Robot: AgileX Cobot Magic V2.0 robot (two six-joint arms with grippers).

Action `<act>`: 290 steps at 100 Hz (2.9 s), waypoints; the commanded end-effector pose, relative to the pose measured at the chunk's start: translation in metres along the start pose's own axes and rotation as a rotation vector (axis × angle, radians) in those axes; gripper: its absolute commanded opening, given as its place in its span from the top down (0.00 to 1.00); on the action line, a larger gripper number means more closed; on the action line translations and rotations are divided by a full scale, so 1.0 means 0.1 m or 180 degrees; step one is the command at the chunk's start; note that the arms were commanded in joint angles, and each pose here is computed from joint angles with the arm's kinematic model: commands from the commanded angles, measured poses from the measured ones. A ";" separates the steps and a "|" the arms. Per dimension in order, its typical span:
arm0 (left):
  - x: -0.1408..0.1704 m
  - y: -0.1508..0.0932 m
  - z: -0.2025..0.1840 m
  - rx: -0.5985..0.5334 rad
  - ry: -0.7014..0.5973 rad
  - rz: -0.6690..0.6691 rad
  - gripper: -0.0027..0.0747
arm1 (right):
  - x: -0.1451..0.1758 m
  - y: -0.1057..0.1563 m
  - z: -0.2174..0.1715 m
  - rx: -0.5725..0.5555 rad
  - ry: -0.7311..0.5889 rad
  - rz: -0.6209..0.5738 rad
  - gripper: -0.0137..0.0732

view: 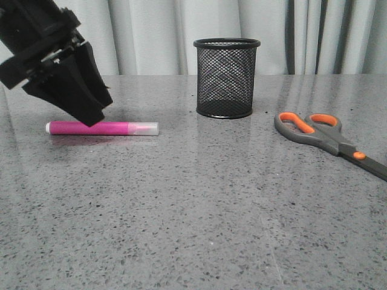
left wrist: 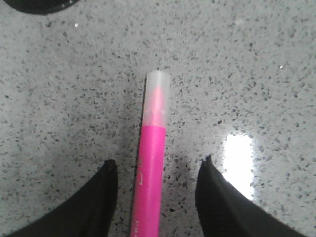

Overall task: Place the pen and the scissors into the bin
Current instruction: 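Lift the pink marker with the left gripper over the mesh cup, then drop the pink marker into the mesh cup and withdraw left gripper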

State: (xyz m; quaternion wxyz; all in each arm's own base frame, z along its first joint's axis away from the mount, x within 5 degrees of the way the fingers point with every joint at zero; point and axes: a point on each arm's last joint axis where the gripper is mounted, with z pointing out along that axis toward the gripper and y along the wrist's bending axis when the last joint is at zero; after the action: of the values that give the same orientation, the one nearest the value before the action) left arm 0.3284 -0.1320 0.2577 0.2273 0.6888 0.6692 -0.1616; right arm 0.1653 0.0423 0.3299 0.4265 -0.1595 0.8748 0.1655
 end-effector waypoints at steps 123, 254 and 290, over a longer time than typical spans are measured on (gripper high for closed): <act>-0.83 -0.01 -0.88 -0.0503 -0.1427 -0.0304 0.99 | -0.13 -0.01 -0.06 0.0070 -0.0232 -0.0019 0.49; -1.50 0.41 0.03 -0.1402 -0.2568 -0.1415 0.43 | -0.12 0.00 -0.06 0.0045 -0.0196 -0.0019 0.49; -1.43 0.11 -1.08 -0.1903 -0.2522 -0.0756 0.99 | -0.13 -0.01 -0.06 0.0056 -0.0212 -0.0019 0.49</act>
State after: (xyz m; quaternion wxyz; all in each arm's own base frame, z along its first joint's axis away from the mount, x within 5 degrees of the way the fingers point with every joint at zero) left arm 0.3500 -0.2152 0.3754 0.5985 0.3922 0.6566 -0.2384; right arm 0.1646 0.0426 0.3292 0.4217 -0.1622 0.8764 0.1665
